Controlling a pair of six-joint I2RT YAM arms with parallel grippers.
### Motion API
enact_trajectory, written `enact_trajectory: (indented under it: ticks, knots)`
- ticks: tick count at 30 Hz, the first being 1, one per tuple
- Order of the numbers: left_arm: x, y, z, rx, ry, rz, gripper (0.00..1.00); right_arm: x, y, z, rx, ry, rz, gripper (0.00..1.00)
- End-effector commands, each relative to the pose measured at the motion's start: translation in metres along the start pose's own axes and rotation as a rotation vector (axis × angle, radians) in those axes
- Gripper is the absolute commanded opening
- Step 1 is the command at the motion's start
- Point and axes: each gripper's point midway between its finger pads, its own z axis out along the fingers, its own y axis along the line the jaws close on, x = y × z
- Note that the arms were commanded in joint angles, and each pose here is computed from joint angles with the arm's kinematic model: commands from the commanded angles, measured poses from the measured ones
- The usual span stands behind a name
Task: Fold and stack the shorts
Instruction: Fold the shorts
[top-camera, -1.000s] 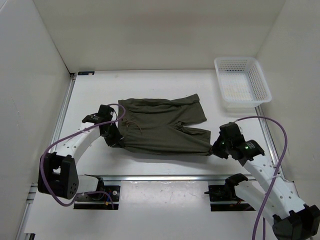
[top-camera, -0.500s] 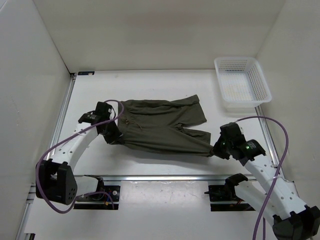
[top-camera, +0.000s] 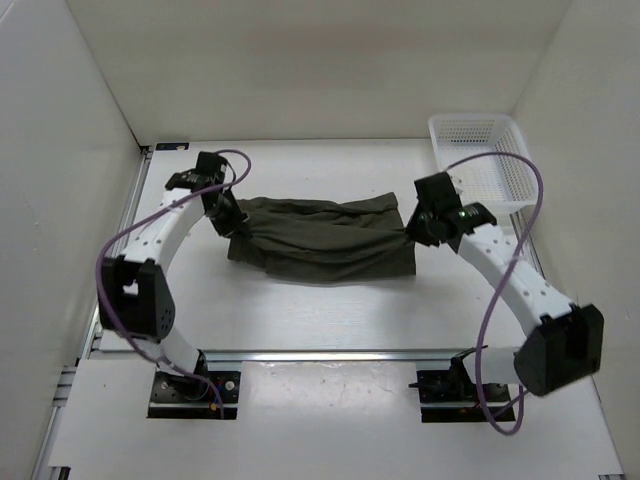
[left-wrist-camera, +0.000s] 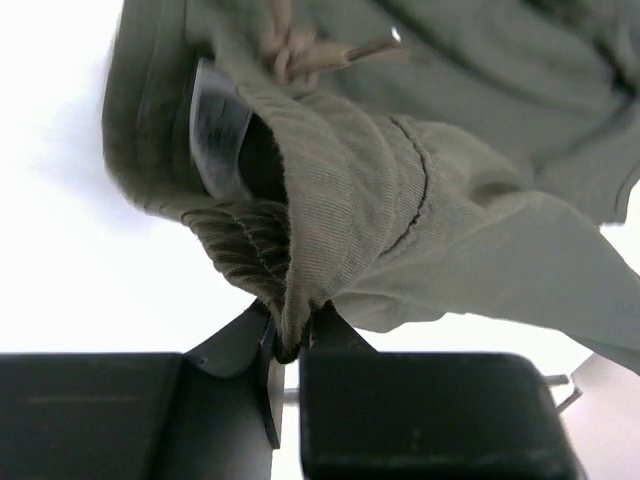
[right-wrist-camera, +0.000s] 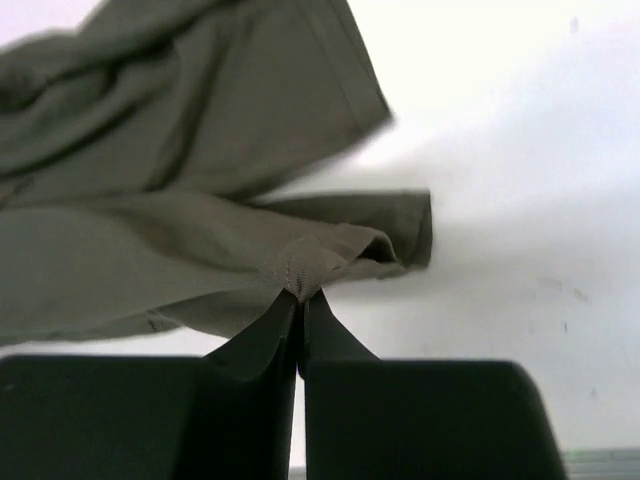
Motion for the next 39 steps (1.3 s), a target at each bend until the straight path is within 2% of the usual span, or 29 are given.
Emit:
enact_trajectory:
  ticks: [1,6,12,14,15,16,17,18,19,20,21,22,25,27,28,29,31,32,33,35,37,39]
  knots:
    - [-0.034,-0.007,0.000,-0.003,-0.061,-0.003,0.10,-0.048,0.017,0.018,0.003,-0.105,-0.040,0.00]
    - [-0.062,-0.013,0.011,0.000,-0.068,-0.027,0.10,-0.076,0.035,0.044,-0.003,-0.105,-0.051,0.00]
    - [-0.095,-0.008,0.028,-0.005,-0.079,-0.062,0.10,-0.094,0.039,0.102,0.017,-0.047,-0.046,0.00]
    - [-0.107,-0.002,0.040,-0.013,-0.068,-0.076,0.10,-0.115,0.051,0.110,-0.023,-0.065,-0.039,0.00]
    - [-0.115,-0.013,0.038,0.023,-0.071,-0.071,0.10,-0.115,0.049,0.129,-0.012,-0.036,-0.032,0.00]
    - [-0.125,-0.011,0.041,0.024,-0.082,-0.073,0.12,-0.139,0.063,0.128,-0.055,-0.074,-0.038,0.01]
    - [-0.132,-0.017,0.044,0.044,-0.082,-0.070,0.30,-0.151,0.065,0.135,-0.066,-0.085,-0.038,0.07]
    - [-0.151,-0.025,0.050,0.077,-0.093,-0.062,0.49,-0.147,0.070,0.161,-0.086,-0.038,-0.035,0.31]
    - [-0.162,-0.026,0.052,0.087,-0.100,-0.061,0.72,-0.156,0.074,0.171,-0.121,-0.033,-0.039,0.48]
    - [-0.171,-0.032,0.053,0.100,-0.104,-0.058,0.87,-0.181,0.096,0.158,-0.182,-0.059,-0.050,0.58]
    - [-0.165,-0.018,0.064,0.049,-0.031,-0.076,0.97,-0.174,0.089,0.182,-0.156,0.001,-0.043,0.61]
    - [-0.184,-0.031,0.046,0.074,-0.091,-0.047,0.98,-0.180,0.092,0.179,-0.157,-0.001,-0.043,0.61]
    - [-0.193,-0.025,0.024,0.031,-0.176,-0.031,0.95,-0.177,0.091,0.166,-0.151,-0.034,-0.070,0.61]
    - [-0.193,-0.022,0.004,0.042,-0.226,-0.032,0.84,-0.154,0.079,0.161,-0.138,-0.027,-0.077,0.60]
    - [-0.184,-0.006,0.013,0.006,-0.201,-0.050,0.76,-0.146,0.074,0.160,-0.132,-0.017,-0.077,0.54]
    - [-0.180,-0.002,0.014,-0.005,-0.202,-0.051,0.45,-0.136,0.073,0.158,-0.122,-0.009,-0.087,0.48]
    - [-0.171,0.003,0.010,-0.016,-0.201,-0.053,0.15,-0.108,0.061,0.151,-0.104,0.037,-0.098,0.33]
    - [-0.160,0.012,0.017,-0.044,-0.172,-0.060,0.10,-0.103,0.064,0.143,-0.117,0.030,-0.107,0.17]
    - [-0.156,0.012,0.017,-0.055,-0.180,-0.050,0.10,-0.083,0.057,0.145,-0.100,0.071,-0.117,0.10]
    - [-0.139,0.014,0.019,-0.073,-0.171,-0.022,0.10,-0.074,0.053,0.142,-0.102,0.085,-0.107,0.01]
    - [-0.130,0.014,0.022,-0.072,-0.164,-0.001,0.10,-0.061,0.053,0.143,-0.110,0.108,-0.116,0.00]
    - [-0.118,0.024,0.034,-0.094,-0.126,-0.007,0.18,-0.050,0.049,0.145,-0.109,0.139,-0.107,0.00]
